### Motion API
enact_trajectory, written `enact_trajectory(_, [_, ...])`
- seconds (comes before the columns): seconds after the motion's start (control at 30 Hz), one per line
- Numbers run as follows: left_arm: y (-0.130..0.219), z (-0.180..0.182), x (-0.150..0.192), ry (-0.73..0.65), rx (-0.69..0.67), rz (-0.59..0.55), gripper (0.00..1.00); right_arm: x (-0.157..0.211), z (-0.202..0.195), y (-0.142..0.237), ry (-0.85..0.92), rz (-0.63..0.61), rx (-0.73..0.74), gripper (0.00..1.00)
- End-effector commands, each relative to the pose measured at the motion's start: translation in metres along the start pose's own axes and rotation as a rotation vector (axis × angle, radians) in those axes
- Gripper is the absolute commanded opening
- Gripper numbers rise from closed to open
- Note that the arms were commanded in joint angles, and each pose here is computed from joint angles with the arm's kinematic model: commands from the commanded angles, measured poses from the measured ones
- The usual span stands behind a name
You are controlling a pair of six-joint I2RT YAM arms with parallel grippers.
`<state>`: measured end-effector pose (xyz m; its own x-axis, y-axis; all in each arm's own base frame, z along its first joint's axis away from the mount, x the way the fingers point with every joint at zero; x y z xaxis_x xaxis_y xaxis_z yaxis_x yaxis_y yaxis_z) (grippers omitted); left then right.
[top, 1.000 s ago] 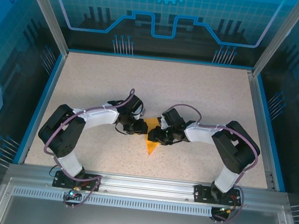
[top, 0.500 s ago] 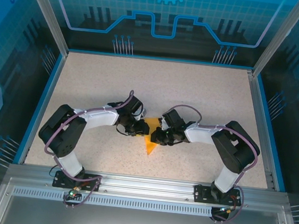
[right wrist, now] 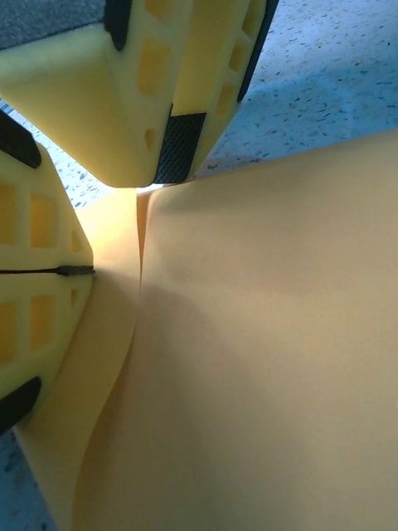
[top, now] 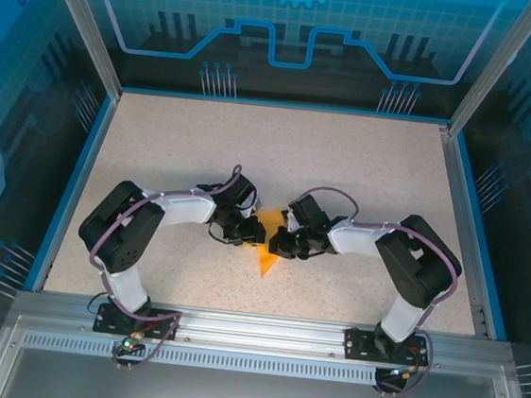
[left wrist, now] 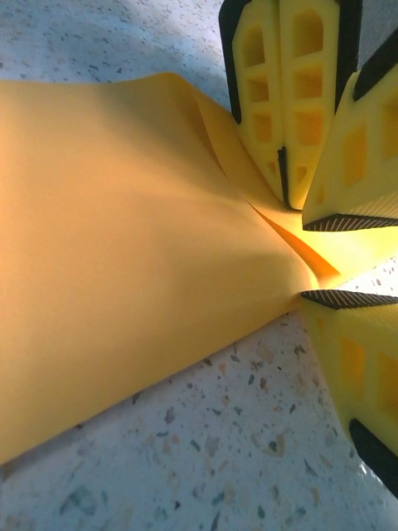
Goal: Fold a paper plane with a square sheet of paper (pick it up from the middle)
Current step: Third fold the triangle at the center of the table.
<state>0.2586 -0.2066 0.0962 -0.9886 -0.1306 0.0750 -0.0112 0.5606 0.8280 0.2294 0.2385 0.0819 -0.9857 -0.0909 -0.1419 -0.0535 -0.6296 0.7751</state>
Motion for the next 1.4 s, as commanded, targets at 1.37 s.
enact_trajectory(1.37, [-0.005,0.006,0.002,-0.038,-0.066,0.027,0.04,0.005,0.0,0.01,0.012,0.004,0.046,0.17])
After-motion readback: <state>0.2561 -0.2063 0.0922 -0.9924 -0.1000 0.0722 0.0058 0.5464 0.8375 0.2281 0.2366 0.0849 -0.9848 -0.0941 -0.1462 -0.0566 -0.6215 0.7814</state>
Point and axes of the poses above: each hand's point on the last joint's axis, 136 mm out from that joint toward the fingers, its own y axis back along the fingers, its own z axis along the line the jaws close on, x = y × z, the point moved 9 cm from there along y, back along the fingers, and after that the axes turned 7 degrees about y, right-handed, at the moved point
